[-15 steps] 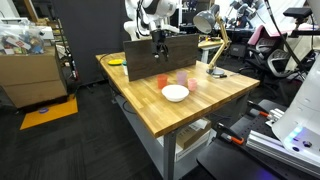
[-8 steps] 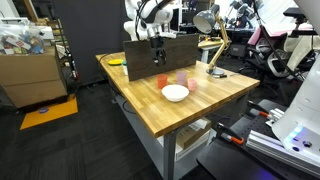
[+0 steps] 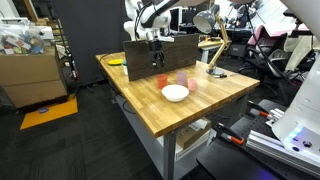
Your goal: Pour the contents in the red cup into the white bowl
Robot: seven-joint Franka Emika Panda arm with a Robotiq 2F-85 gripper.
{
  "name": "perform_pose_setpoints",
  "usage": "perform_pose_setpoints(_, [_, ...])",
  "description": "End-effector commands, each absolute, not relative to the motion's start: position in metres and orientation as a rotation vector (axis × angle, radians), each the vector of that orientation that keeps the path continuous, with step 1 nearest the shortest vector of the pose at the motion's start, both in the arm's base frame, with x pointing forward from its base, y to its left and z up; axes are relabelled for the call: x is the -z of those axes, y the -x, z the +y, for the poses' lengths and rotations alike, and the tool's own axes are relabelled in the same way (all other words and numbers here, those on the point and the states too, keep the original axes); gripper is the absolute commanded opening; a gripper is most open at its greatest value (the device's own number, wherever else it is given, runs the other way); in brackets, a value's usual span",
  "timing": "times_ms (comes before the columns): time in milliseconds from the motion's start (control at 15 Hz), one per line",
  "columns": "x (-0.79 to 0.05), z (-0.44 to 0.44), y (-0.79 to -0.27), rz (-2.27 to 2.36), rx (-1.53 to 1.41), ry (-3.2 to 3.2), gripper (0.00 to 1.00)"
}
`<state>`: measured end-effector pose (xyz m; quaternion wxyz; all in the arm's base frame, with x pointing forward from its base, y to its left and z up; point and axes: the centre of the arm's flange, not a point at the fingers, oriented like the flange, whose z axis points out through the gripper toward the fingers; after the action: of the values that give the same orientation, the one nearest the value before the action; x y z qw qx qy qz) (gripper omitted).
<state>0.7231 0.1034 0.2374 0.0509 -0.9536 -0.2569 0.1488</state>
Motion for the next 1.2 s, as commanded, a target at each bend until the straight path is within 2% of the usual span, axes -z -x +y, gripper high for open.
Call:
perform_pose_setpoints(0, [-0.237, 0.103, -0.723, -0.782, -0.453, 2.902, 1.0])
perform_pose_setpoints(800, [-0.189, 0.063, -0.736, -0.633, -0.418, 2.938, 1.0])
perform_pose_setpoints(1133, [-0.195, 0.088, -0.727, -0.713, -0.414, 2.918, 1.0])
